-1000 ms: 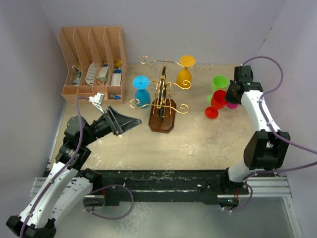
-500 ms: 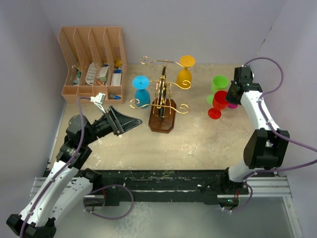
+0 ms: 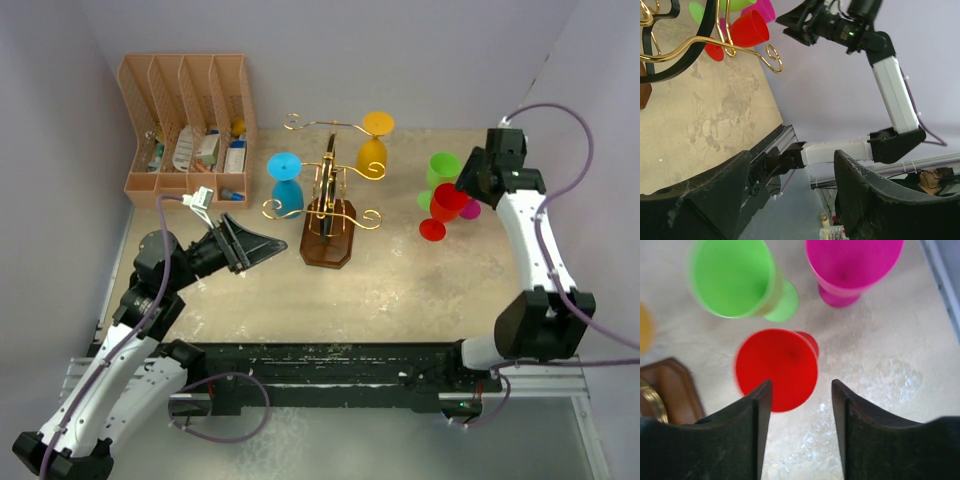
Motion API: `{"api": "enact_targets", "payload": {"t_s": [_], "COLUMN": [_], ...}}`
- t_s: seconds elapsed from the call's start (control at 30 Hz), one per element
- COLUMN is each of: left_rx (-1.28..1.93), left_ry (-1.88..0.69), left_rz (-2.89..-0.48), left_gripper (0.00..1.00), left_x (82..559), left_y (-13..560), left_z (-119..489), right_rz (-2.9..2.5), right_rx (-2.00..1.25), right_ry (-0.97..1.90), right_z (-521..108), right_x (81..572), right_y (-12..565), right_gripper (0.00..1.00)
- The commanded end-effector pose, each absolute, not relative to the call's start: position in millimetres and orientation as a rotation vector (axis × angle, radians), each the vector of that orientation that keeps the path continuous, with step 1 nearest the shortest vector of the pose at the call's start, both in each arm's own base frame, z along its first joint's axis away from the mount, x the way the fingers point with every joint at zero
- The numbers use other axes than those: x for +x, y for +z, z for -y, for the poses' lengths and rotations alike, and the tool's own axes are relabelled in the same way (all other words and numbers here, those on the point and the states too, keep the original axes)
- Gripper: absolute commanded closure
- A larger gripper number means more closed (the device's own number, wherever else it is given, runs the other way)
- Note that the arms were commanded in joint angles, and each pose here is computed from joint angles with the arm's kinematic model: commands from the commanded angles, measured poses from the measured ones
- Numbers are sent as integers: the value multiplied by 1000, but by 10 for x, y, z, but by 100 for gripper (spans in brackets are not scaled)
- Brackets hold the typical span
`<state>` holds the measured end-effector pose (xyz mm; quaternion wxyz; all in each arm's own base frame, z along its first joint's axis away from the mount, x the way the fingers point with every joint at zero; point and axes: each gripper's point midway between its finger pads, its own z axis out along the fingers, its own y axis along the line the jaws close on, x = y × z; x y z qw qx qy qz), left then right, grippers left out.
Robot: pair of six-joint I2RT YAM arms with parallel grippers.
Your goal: Take the wine glass off the wine glass rack
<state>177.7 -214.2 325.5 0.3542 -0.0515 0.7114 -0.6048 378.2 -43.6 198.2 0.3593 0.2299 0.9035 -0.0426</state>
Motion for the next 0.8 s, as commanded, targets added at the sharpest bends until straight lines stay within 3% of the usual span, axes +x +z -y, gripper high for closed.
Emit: {"api": "enact_targets", "payload": {"t_s": [0.0, 0.3, 0.57, 0.77], "left_rx": [-85, -114, -137, -150], "left_ry": [-1533, -1520, -1474, -1463], "left_rz": [-1762, -1751, -1739, -1740], "left_gripper": [29, 29, 30, 30], "left_x": [1759, 1775, 1745, 1753], "left_y": [3485, 3515, 3610, 3617], "left_z": [2093, 2061, 1978, 1960], "right_rz": [-2014, -1898, -1783, -1854], "right_rx": [461, -121, -366, -497], "right_ry": [121, 857, 1234, 1314], "right_z": [168, -1533, -2304, -2898], "right_x": [3787, 3596, 3406, 3351], "right_y": [3270, 4212, 4615, 4432], "right_gripper": [44, 46, 50, 50]}}
